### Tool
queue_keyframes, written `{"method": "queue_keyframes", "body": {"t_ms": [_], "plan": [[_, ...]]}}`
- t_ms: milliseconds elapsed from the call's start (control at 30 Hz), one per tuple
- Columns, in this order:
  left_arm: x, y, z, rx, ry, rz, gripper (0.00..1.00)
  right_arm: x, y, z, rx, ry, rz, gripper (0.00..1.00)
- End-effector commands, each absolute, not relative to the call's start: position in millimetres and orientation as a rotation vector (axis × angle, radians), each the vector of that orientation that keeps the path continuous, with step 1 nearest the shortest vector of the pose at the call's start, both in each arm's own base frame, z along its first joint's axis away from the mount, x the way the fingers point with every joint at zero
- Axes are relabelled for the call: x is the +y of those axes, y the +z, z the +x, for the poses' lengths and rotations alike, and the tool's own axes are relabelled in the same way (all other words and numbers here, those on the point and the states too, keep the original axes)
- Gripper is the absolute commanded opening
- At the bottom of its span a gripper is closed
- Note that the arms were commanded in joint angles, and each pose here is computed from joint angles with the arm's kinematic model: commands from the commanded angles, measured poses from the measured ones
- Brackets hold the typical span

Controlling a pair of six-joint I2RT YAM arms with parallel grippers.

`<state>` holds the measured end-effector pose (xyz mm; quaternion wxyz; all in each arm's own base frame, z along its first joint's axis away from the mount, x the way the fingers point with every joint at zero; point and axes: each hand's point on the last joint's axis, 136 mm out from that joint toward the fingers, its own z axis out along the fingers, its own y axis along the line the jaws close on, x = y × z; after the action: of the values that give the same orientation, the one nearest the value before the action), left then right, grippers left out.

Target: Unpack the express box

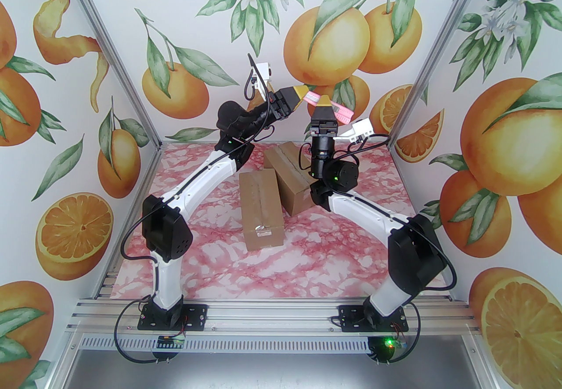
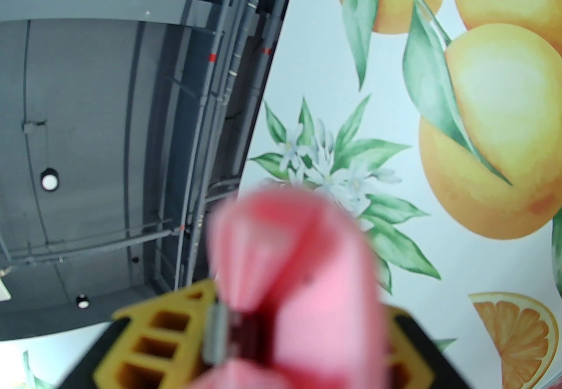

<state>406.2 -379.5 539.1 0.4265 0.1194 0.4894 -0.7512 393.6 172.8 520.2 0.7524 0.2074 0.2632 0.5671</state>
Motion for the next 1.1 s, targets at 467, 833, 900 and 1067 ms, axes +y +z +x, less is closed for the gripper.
{"method": "queue_keyframes", "body": {"t_ms": [467, 833, 900, 1067], "plan": [[-378.9, 546.3, 397.3, 1.179, -1.885, 0.338, 0.00, 155.2, 528.7, 389.1, 0.495, 1.266, 0.514, 0.27], [-376.4, 540.6, 403.3, 1.189, -1.881, 0.322, 0.11, 155.7, 529.3, 387.4, 0.496, 1.274, 0.508, 0.16], [-375.6, 540.0, 403.6, 1.190, -1.883, 0.320, 0.26, 154.8, 529.8, 386.3, 0.495, 1.274, 0.508, 0.14], [-367.8, 537.3, 402.6, 1.185, -1.851, 0.315, 0.69, 148.8, 525.5, 385.8, 0.497, 1.263, 0.532, 0.13]]}}
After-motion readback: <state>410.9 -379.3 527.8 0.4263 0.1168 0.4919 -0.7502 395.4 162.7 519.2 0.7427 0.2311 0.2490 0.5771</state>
